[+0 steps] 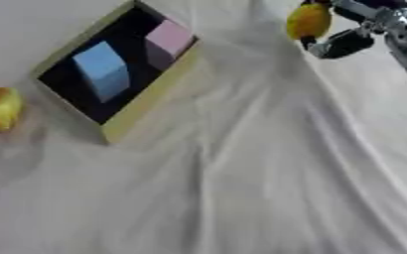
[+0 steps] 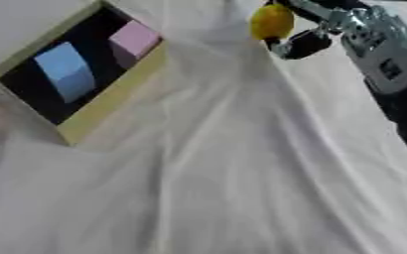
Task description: Pick up objects on the table and place them in the box.
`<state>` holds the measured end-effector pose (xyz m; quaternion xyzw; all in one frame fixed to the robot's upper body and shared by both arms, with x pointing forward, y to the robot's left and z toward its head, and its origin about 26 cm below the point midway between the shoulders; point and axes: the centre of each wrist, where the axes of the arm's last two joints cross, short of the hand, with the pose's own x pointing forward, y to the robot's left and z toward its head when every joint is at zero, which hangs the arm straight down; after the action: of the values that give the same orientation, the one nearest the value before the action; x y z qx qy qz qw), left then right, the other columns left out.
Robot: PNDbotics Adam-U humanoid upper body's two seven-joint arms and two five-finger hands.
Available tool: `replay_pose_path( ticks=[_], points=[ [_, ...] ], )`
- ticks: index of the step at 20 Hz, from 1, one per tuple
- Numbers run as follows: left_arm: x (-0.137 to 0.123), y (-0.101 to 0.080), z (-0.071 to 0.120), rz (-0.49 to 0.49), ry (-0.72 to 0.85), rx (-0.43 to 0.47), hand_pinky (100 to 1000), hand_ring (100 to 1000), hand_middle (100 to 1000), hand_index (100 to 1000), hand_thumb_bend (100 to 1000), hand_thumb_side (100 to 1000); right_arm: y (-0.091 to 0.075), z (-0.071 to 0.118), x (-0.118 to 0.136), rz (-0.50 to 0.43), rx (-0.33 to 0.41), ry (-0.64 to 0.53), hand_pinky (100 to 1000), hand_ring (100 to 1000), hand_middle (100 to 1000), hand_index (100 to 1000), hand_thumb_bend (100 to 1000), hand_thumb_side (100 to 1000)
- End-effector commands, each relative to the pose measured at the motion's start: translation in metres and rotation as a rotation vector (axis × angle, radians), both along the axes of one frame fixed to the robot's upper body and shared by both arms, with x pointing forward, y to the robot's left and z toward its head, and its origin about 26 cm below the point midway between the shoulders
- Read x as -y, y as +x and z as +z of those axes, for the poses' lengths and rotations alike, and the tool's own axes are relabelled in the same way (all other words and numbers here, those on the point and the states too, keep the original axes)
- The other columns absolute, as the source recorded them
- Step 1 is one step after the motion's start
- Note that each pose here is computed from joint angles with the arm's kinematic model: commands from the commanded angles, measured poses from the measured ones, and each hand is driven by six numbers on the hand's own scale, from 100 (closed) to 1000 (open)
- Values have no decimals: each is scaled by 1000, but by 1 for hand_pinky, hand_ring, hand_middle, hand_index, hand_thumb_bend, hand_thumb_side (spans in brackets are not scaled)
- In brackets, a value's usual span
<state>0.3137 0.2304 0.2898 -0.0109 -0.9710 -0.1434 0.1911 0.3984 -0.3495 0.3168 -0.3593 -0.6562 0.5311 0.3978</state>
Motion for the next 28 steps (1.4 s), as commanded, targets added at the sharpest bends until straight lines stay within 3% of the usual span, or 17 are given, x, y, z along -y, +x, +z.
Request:
replay_pose_path(
  ticks=[1, 2, 5, 13, 14, 15, 21, 28],
  points=[
    [-1, -4, 6, 4, 25, 25, 651, 695, 685, 793, 100, 651, -10, 21, 7, -6, 6, -17, 890, 856, 739, 855, 100, 100],
    [-1, -4, 6, 3, 25, 25, 651, 695, 685, 793, 100, 651, -10, 21, 7, -6, -8, -19, 893, 861, 751, 869, 100, 100],
    [-1, -4, 6, 1, 26, 25, 649, 696, 686, 794, 100, 651, -10, 19, 9, -23, -37, -30, 899, 873, 806, 904, 100, 219],
    [-1, -4, 6, -2, 28, 23, 648, 697, 686, 793, 100, 650, -14, 25, -1, 10, -9, -17, 882, 831, 705, 829, 100, 128],
    [-1, -4, 6, -2, 28, 23, 648, 697, 686, 793, 100, 650, -15, 26, -4, 23, 3, -15, 877, 821, 689, 819, 100, 253],
    [0, -4, 6, -3, 29, 22, 648, 697, 686, 793, 100, 650, -17, 28, -8, 38, 17, -14, 873, 811, 668, 809, 100, 109],
    [0, -4, 6, -7, 31, 21, 648, 697, 686, 793, 100, 650, -28, 38, -35, 121, 90, -33, 849, 782, 629, 780, 100, 100],
    [2, -4, 6, -16, 32, 25, 649, 697, 686, 793, 100, 650, -35, 54, -91, 302, 148, -102, 838, 776, 627, 776, 100, 100]
  ],
)
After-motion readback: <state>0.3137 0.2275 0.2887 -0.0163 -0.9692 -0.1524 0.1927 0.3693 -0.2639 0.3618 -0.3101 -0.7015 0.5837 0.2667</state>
